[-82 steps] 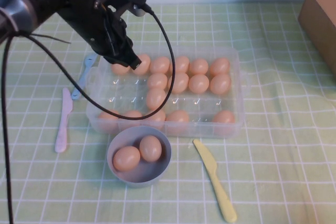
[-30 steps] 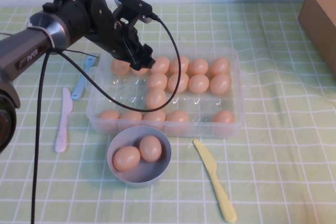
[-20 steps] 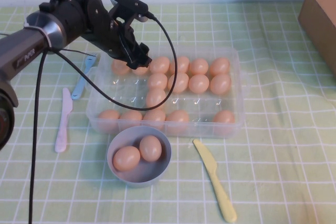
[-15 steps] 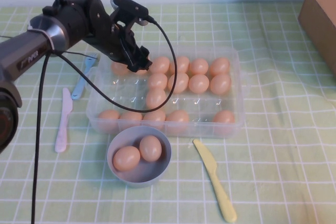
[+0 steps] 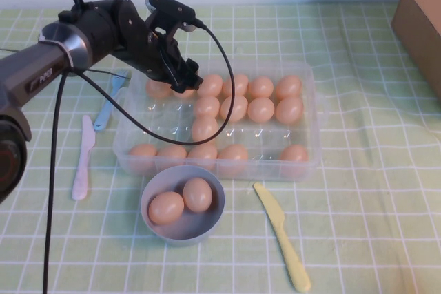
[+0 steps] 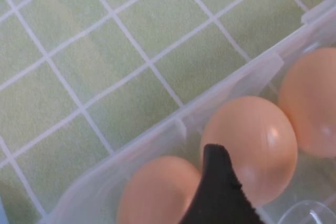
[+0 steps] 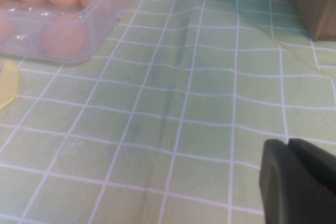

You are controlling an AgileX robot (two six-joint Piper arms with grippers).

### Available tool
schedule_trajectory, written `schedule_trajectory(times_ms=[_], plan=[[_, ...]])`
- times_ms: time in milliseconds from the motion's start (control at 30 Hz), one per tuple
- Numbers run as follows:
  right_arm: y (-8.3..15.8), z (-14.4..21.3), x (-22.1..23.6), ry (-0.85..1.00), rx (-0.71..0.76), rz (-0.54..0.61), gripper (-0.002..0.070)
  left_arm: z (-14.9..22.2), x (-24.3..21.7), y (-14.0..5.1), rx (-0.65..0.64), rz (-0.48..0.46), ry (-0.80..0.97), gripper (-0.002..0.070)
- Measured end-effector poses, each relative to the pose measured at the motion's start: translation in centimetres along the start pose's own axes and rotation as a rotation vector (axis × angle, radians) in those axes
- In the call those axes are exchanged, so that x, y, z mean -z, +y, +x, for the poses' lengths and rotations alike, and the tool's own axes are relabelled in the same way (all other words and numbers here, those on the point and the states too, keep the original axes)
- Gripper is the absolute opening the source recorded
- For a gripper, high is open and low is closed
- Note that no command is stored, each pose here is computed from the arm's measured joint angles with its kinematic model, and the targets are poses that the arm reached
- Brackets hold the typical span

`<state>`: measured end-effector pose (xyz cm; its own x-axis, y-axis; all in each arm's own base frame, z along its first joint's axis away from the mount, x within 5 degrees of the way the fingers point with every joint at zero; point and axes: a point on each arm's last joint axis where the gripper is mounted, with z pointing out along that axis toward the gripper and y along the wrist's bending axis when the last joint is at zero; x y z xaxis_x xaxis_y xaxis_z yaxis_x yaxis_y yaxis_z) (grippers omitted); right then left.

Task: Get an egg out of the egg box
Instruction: Pick up the egg from the plastic box

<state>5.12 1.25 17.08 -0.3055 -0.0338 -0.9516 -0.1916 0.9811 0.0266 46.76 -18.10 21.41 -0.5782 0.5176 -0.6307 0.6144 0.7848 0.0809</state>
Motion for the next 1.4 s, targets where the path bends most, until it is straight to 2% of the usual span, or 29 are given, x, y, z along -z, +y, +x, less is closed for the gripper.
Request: schedule_trajectory(times_ms=[1400], plan=[[0.0, 0.0, 0.0, 0.0, 0.0, 0.0, -0.0017, 0.8, -2.5, 0.2, 0.014, -0.017, -0.018, 0.0419]])
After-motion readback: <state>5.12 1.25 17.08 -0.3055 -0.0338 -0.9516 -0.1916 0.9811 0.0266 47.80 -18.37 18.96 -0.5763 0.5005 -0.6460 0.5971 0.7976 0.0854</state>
